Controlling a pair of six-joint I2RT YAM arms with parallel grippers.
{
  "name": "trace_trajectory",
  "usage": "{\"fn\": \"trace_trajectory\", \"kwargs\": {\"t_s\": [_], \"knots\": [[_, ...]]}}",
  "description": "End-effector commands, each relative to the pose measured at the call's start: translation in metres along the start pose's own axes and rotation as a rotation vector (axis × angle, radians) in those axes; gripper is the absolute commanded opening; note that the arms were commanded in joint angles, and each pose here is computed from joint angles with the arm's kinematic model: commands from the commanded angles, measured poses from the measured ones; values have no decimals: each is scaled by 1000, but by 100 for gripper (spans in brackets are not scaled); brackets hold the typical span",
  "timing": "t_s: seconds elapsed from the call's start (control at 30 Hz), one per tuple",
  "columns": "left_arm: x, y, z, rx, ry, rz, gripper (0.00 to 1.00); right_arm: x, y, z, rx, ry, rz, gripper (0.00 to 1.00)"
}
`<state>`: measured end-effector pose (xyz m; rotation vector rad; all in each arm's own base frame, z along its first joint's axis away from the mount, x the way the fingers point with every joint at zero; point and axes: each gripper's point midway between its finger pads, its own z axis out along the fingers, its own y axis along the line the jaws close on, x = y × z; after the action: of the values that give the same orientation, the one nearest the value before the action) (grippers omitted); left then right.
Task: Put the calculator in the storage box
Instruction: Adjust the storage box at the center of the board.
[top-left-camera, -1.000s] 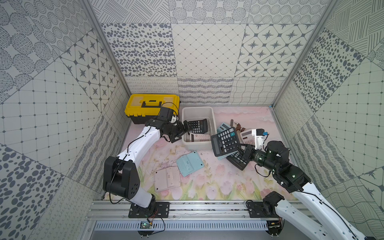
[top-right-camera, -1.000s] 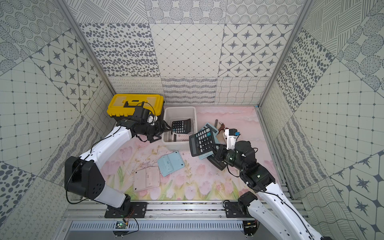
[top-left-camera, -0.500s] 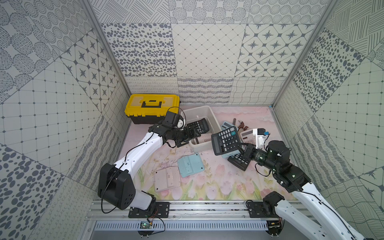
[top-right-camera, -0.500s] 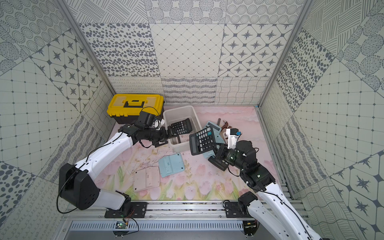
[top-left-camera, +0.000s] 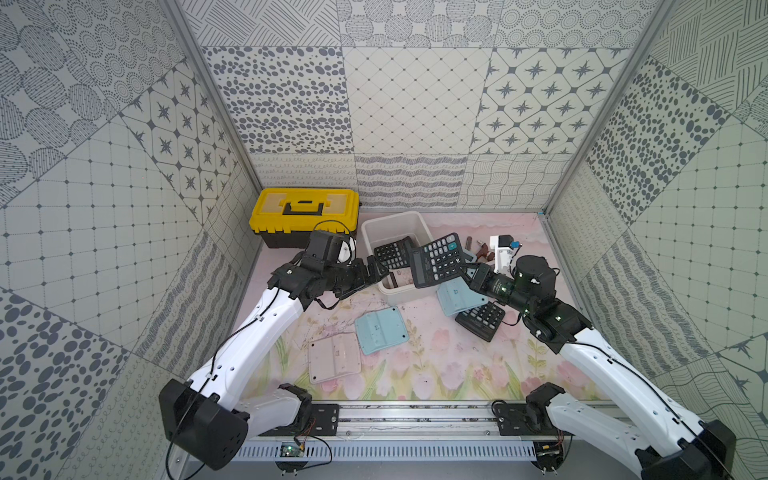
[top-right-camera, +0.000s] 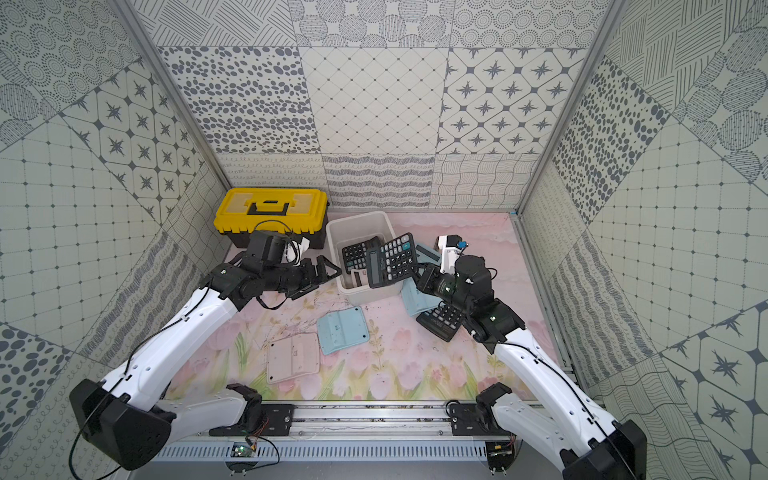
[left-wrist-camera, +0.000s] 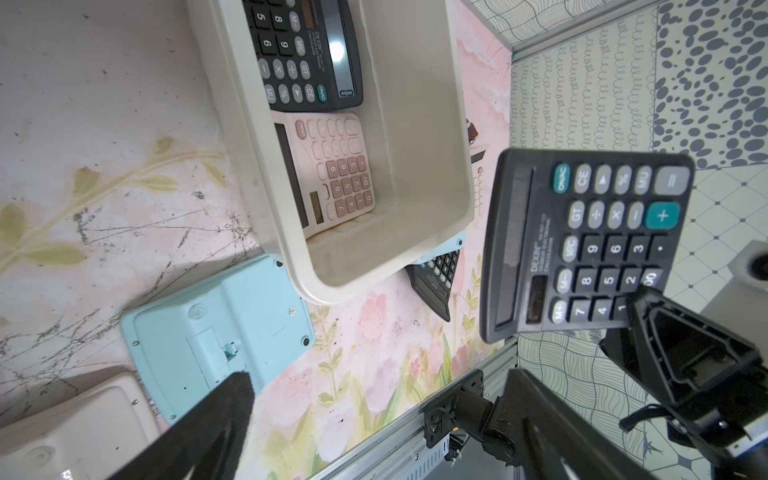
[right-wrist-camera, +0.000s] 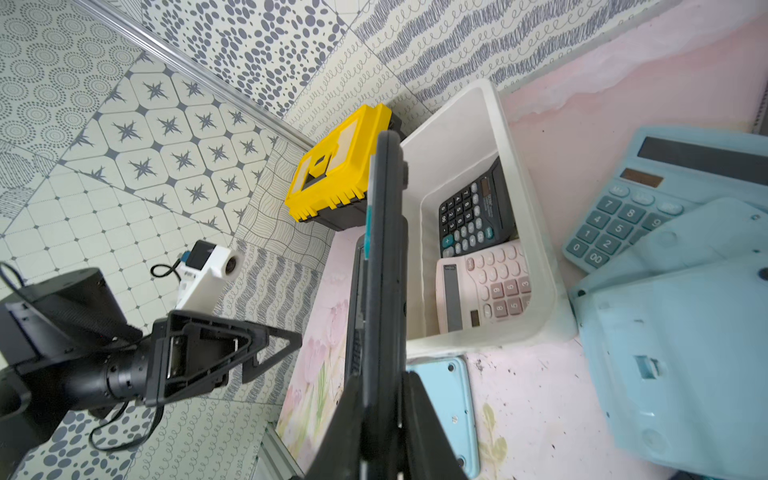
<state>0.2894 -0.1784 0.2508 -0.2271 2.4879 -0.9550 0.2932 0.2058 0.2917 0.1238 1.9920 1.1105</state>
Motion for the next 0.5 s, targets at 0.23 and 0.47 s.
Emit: {"fn": "trace_trajectory", "kwargs": {"t_s": [0.23, 0.47], "knots": [[5, 26, -25, -68, -122, 12, 100, -69, 31, 56, -57, -162, 28, 0], [7, 37, -26, -65, -120, -22, 100, -72, 18, 117, -3, -114, 50, 0]]}}
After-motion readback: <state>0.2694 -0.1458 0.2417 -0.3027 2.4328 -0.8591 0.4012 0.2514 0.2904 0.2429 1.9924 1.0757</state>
